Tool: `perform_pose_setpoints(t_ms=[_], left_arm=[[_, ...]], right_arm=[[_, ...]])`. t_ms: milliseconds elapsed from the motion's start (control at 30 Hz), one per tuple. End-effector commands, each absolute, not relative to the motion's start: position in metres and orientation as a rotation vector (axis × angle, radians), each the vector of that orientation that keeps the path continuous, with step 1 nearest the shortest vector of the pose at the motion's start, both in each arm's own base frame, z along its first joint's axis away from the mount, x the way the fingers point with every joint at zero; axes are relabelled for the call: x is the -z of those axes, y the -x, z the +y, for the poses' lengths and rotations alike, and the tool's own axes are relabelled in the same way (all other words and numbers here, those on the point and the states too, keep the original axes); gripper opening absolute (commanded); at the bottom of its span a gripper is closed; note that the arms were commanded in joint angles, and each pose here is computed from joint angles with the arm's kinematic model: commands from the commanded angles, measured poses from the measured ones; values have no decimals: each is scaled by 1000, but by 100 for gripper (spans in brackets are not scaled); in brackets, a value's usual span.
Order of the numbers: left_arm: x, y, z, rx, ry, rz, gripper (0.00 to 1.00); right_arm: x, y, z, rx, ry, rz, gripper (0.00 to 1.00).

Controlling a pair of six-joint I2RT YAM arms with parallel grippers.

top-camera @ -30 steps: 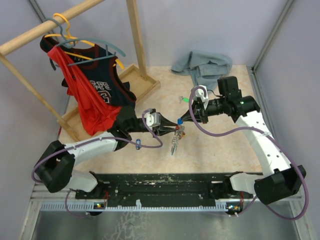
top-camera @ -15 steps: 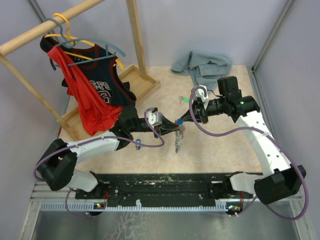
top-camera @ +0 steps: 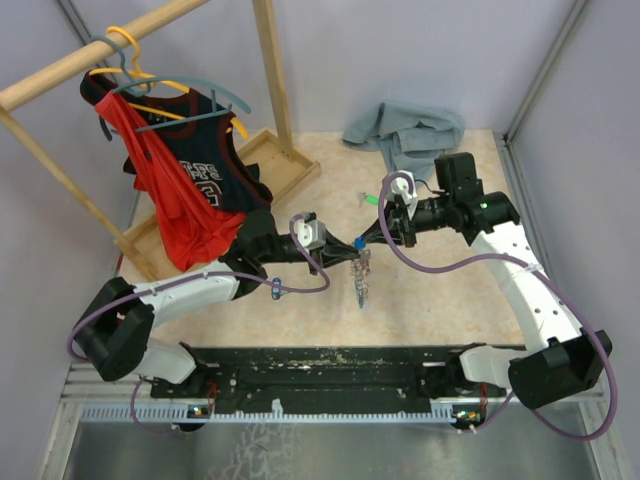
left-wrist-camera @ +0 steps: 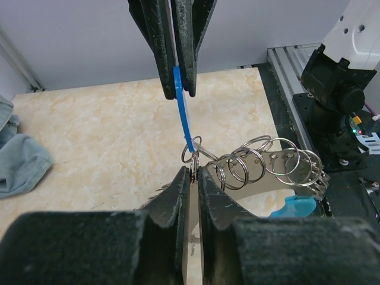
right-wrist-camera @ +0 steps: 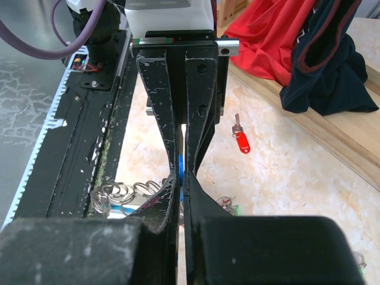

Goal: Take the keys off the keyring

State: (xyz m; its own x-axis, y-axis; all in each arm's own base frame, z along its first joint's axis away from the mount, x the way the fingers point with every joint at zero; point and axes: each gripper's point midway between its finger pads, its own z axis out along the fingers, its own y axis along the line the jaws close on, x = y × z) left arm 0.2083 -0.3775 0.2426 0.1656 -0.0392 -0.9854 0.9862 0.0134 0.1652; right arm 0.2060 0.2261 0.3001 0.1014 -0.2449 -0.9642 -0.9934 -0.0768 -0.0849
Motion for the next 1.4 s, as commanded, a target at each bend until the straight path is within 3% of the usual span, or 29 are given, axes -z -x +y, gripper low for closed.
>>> perform_pose_setpoints(t_ms=[0, 167, 667, 1367], left_arm=[[-258, -210, -383, 1101, -1235, 1029, 14], [-256, -211, -384, 1097, -1235, 1039, 0], [-284, -220, -354, 962, -1035, 1025, 0], [-321, -215, -336, 1005, -840, 938, 0]], right_arm=[[-313, -199, 231, -1079, 1500, 1191, 0], [-314, -198, 232, -1082, 1500, 1186, 0], [-315, -203, 219, -1038, 1474, 1231, 0], [-288, -193, 217, -1114, 1463, 1202, 0]])
